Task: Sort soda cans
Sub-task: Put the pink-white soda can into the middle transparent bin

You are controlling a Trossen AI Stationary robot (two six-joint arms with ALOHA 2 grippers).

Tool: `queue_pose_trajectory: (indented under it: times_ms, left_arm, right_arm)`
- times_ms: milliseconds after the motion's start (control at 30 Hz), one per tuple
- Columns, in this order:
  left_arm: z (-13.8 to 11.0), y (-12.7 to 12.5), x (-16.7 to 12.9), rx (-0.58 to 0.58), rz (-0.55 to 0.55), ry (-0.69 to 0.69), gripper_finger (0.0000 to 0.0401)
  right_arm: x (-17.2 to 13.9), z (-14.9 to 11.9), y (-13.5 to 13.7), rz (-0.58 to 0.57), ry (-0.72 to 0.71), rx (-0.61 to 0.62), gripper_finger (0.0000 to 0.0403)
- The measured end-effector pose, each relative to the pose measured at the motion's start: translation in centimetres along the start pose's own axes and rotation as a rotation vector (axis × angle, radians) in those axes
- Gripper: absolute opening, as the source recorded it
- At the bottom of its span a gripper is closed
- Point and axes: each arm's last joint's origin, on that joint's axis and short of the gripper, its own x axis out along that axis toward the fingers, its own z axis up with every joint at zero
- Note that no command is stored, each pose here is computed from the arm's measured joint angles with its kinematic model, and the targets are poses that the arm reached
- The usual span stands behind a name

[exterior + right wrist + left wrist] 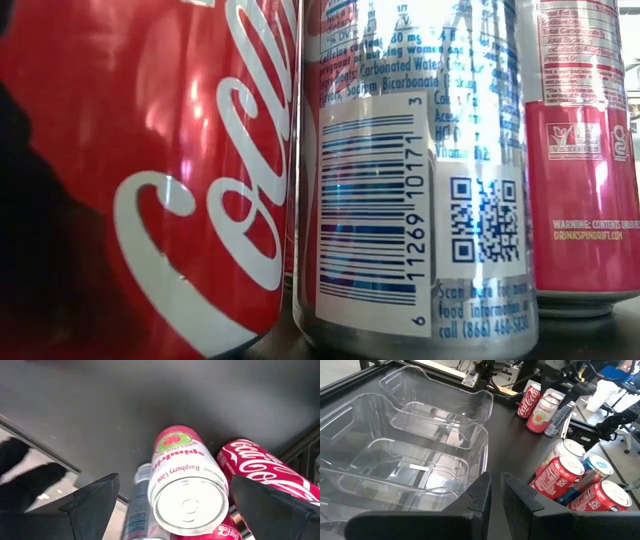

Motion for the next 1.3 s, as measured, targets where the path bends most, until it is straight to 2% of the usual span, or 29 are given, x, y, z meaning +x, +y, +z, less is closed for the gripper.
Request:
queue_pose_trajectory:
  times_ms: [500, 900, 1300]
  left_arm:
    - [0.0, 0.0, 0.0, 0.000, 0.000, 0.000, 0.0054]
    - [0.0, 0.0, 0.0, 0.000, 0.000, 0.000, 0.0054]
    - [0.0, 0.0, 0.0, 0.000, 0.000, 0.000, 0.0054]
  right_arm:
    - [2.2, -0.4, 1.0, -0.101, 0.124, -0.033, 0.0371]
    - [2.2, -0.4, 0.9, -0.103, 0.128, -0.032, 0.0279]
    - [2.1, -0.1, 0.9, -0.104, 0.124, -0.032, 0.0277]
